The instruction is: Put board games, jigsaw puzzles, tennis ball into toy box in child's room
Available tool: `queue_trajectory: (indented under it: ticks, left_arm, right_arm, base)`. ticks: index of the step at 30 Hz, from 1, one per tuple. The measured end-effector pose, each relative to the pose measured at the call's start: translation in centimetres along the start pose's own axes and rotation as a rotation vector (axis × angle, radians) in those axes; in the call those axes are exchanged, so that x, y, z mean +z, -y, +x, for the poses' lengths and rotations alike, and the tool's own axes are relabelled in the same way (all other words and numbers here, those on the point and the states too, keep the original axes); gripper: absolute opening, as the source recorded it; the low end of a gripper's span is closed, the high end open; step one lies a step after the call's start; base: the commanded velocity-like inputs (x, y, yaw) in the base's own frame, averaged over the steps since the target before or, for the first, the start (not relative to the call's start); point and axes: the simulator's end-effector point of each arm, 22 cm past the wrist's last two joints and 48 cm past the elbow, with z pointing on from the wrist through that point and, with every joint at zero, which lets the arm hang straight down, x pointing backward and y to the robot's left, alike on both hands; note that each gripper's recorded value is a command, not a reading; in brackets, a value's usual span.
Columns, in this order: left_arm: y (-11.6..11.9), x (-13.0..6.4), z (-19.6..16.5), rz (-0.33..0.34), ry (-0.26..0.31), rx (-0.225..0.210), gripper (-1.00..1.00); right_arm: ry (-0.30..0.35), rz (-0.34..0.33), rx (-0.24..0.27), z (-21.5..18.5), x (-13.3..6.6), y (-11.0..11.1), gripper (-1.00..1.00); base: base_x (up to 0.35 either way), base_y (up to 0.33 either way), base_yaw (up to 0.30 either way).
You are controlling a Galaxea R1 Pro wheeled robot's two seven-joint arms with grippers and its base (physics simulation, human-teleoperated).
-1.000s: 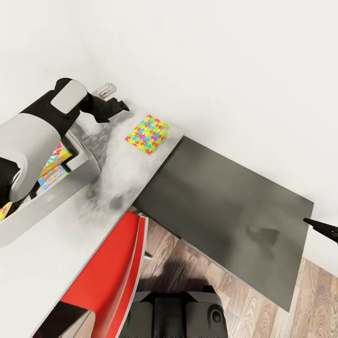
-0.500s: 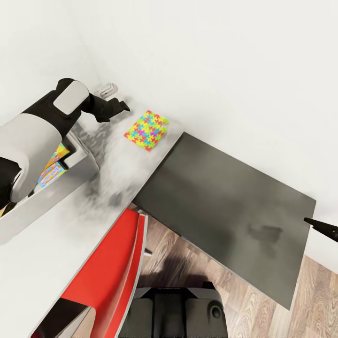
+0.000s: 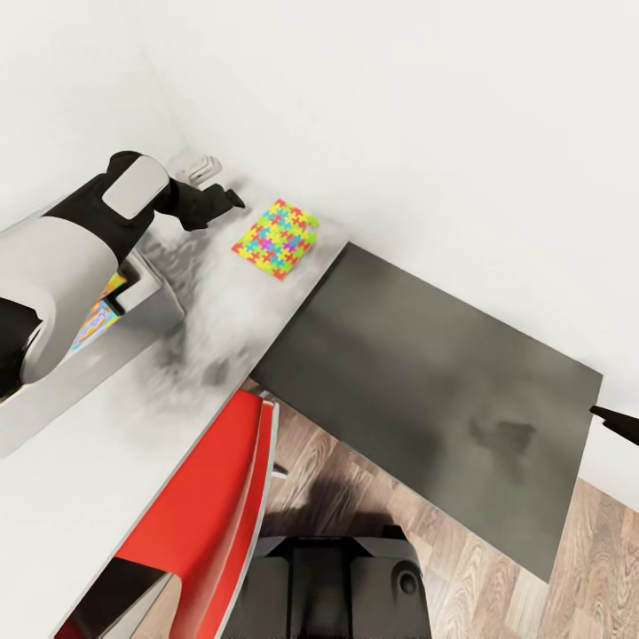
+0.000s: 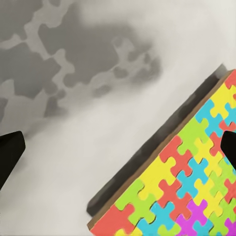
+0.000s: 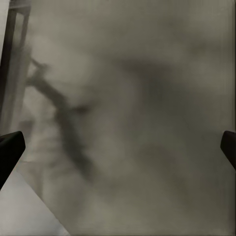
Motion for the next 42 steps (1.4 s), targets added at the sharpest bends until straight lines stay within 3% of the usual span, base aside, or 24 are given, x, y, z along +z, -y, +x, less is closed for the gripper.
queue_trajectory:
  ticks: [13,20,23,31,42]
  left_arm:
    - [-0.9,1.2,0.8,-0.007,-0.010,-0.008,1.00]
    - [-1.1,1.3,0.8,-0.008,-0.010,-0.010,1.00]
    - [-1.0,1.4,0.8,-0.007,-0.010,-0.011,1.00]
    - [-0.8,1.4,0.8,-0.003,-0.010,-0.011,1.00]
    - [-0.7,1.5,0.5,0.002,0.004,-0.016,1.00]
  right_arm:
    - [0.009,-0.001,0.007,-0.2,-0.1,0.4,1.00]
    - [0.124,-0.034,-0.011,-3.6,-3.5,-0.2,1.00]
    - [0.145,-0.042,-0.015,-4.1,-4.5,-0.4,1.00]
    - [0.149,-0.037,-0.013,-3.9,-6.3,-0.1,1.00]
    - [0.149,-0.031,-0.011,-3.8,-6.8,0.1,1.00]
  base:
    - [0.000,0.000,0.000]
    - [0.000,0.000,0.000]
    - [0.000,0.000,0.000]
    - [0.000,0.000,0.000]
    - [0.000,0.000,0.000]
